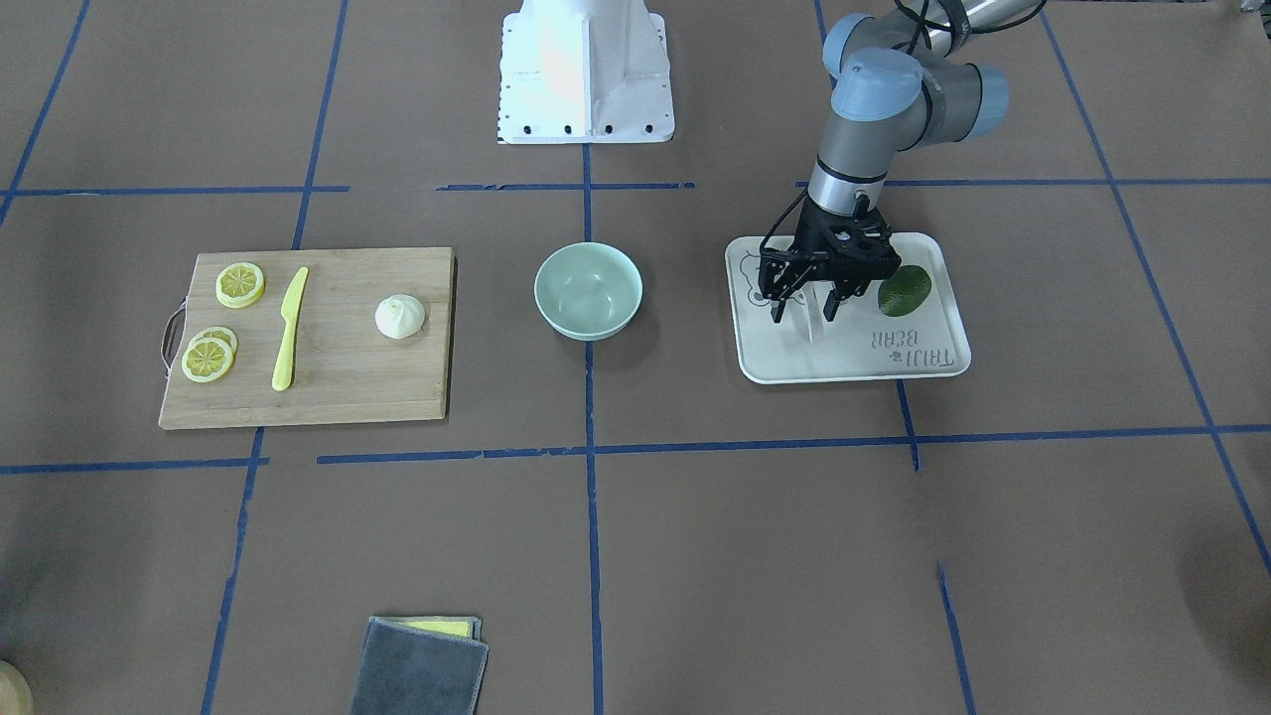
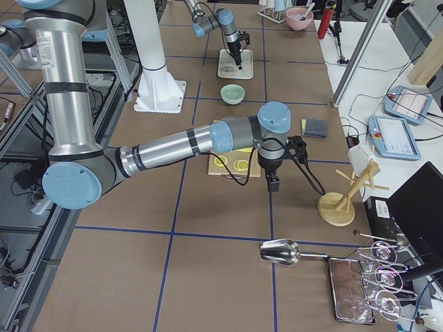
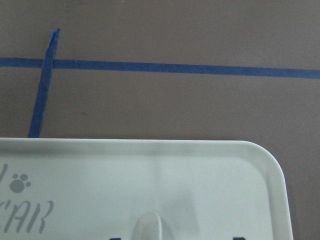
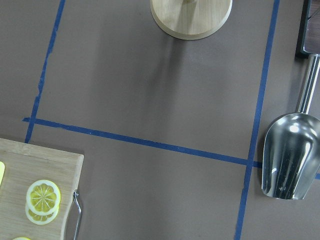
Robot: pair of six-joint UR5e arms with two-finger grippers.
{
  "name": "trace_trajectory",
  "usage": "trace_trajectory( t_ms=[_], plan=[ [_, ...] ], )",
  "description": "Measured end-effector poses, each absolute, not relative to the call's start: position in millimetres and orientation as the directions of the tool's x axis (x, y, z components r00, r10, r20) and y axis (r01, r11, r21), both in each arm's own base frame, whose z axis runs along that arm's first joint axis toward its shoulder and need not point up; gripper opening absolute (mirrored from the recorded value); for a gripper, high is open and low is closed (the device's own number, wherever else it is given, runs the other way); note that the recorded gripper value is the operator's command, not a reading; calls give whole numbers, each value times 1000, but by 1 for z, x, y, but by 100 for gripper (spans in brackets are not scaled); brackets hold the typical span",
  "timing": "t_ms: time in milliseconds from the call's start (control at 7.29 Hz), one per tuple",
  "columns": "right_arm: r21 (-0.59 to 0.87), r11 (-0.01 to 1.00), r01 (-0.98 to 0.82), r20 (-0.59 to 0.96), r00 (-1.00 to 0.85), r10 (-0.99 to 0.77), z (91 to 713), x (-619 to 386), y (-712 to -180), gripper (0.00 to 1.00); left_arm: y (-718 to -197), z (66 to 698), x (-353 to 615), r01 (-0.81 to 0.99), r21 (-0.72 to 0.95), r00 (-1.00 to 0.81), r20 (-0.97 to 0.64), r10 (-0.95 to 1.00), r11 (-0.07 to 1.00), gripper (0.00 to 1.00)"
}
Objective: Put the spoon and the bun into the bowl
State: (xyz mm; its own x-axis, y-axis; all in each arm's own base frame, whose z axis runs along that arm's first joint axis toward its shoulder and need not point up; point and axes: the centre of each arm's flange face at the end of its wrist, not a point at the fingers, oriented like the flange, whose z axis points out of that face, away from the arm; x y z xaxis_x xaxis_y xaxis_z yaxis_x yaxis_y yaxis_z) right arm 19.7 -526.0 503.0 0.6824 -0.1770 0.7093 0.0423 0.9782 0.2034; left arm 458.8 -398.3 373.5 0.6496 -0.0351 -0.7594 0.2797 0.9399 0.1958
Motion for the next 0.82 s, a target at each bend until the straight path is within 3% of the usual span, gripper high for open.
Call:
trace_trajectory(
  t_ms=[823],
  plan=[
    [202,978,42,709,683,-176,503,20,-526,100,-395,390,456,274,188,668,-743,-46,943,69]
  ],
)
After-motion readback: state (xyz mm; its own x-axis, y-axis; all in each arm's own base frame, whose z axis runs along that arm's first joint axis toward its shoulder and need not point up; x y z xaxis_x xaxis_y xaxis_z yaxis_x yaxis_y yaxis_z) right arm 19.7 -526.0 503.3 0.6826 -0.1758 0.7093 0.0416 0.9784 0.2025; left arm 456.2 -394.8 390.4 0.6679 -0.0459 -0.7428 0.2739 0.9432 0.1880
